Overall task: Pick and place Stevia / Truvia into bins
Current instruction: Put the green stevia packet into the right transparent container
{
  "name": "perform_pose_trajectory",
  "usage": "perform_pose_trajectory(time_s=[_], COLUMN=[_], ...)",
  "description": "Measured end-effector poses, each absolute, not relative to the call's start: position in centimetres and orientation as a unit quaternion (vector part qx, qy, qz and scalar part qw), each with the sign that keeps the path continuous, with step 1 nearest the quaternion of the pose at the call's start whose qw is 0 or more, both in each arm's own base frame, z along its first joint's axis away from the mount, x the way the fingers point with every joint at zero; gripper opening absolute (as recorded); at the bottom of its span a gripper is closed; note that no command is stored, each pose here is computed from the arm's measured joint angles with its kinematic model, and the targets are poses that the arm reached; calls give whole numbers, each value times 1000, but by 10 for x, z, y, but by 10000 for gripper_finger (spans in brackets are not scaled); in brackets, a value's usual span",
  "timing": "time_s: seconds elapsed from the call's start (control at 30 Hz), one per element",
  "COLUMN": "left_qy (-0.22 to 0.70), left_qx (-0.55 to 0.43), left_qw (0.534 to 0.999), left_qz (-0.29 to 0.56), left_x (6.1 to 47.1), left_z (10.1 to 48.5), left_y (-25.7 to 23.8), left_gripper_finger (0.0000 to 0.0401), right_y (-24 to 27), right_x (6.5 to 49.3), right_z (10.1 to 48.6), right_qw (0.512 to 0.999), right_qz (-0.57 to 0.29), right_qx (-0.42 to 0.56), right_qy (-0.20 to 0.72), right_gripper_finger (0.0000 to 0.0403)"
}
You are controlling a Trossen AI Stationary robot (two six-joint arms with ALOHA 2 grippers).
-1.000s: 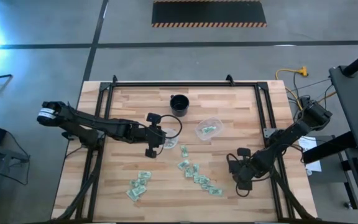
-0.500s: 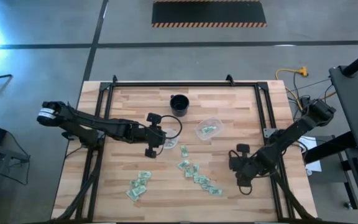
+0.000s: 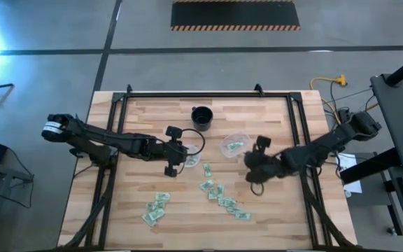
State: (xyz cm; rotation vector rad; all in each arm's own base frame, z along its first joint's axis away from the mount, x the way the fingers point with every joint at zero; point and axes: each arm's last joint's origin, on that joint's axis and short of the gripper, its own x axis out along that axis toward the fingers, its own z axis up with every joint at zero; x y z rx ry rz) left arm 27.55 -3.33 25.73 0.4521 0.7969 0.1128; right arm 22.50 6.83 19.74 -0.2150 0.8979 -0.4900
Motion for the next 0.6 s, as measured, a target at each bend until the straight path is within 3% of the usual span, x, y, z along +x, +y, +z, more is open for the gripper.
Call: perform_pose_trajectory(time_s=[0.6], left_qy=[356], left_qx=[222], left_qw=[906], left_qz=[56], left_x=[280], left_z=[261], left_y=[-34], left_gripper_finger=[107], right_y=[6], right_x=[256], right_z=[198], right_qw=[864], right_qz=[-260], right_qx=[-91], right_qy=[422], right_gripper_finger=[8])
